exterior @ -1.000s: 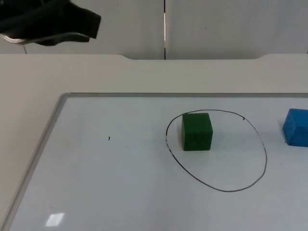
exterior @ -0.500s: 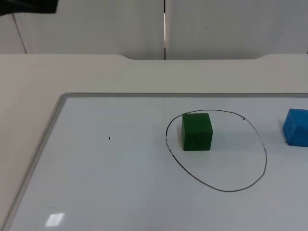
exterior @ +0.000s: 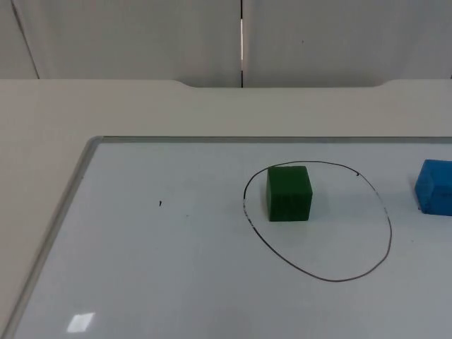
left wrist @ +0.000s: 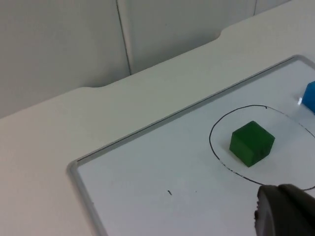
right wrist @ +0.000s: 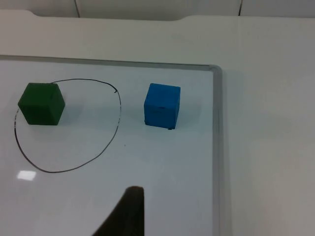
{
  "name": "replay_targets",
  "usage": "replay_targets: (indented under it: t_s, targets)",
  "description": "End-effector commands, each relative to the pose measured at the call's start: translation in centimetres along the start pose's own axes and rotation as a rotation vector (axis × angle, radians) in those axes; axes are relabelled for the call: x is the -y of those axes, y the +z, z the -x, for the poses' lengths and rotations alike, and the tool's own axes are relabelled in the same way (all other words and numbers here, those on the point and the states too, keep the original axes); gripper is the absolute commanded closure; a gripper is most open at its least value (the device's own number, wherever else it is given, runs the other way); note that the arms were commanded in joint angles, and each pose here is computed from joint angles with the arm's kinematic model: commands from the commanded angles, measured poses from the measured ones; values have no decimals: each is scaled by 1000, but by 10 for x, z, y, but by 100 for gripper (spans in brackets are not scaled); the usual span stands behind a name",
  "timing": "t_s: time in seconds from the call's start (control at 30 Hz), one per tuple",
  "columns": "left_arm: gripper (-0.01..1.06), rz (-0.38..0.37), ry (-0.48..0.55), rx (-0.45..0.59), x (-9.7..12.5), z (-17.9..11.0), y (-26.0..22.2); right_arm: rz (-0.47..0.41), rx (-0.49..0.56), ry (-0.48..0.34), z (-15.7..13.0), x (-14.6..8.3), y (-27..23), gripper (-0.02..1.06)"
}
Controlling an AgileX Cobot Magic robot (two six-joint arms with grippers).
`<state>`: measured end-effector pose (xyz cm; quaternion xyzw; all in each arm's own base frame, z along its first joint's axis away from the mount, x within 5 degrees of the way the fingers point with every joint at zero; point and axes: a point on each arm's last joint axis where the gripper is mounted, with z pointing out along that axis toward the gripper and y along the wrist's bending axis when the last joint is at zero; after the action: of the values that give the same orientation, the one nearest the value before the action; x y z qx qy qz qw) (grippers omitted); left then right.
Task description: Push the two cubes into the marked area.
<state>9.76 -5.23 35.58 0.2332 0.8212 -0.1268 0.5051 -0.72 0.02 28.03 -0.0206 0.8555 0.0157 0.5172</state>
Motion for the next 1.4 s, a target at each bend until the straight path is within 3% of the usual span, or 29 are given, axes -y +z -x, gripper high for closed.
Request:
replay_targets:
  t_s: [0.0, 0.4, 0.5, 0.77, 0.93, 1.37]
  targets:
    - [105, 31, -10, -2, -1, -7, -10, -4, 7, -6, 0, 0, 0, -1]
    - [105, 54, -67, -6, 4, -60, -42, -1, 9, 2, 0, 0, 0, -1]
    - [105, 85, -128, -17, 4, -75, -55, -1, 11, 2, 0, 0, 0, -1]
    - [105, 90, -134, 2, 8, -98, -78, -1, 11, 2, 0, 0, 0, -1]
    - [105, 90, -149, 39, 10, -108, -89, -1, 11, 2, 0, 0, 0, -1]
    - [105, 77, -160, -30, 10, -125, -68, -1, 11, 2, 0, 0, 0, -1]
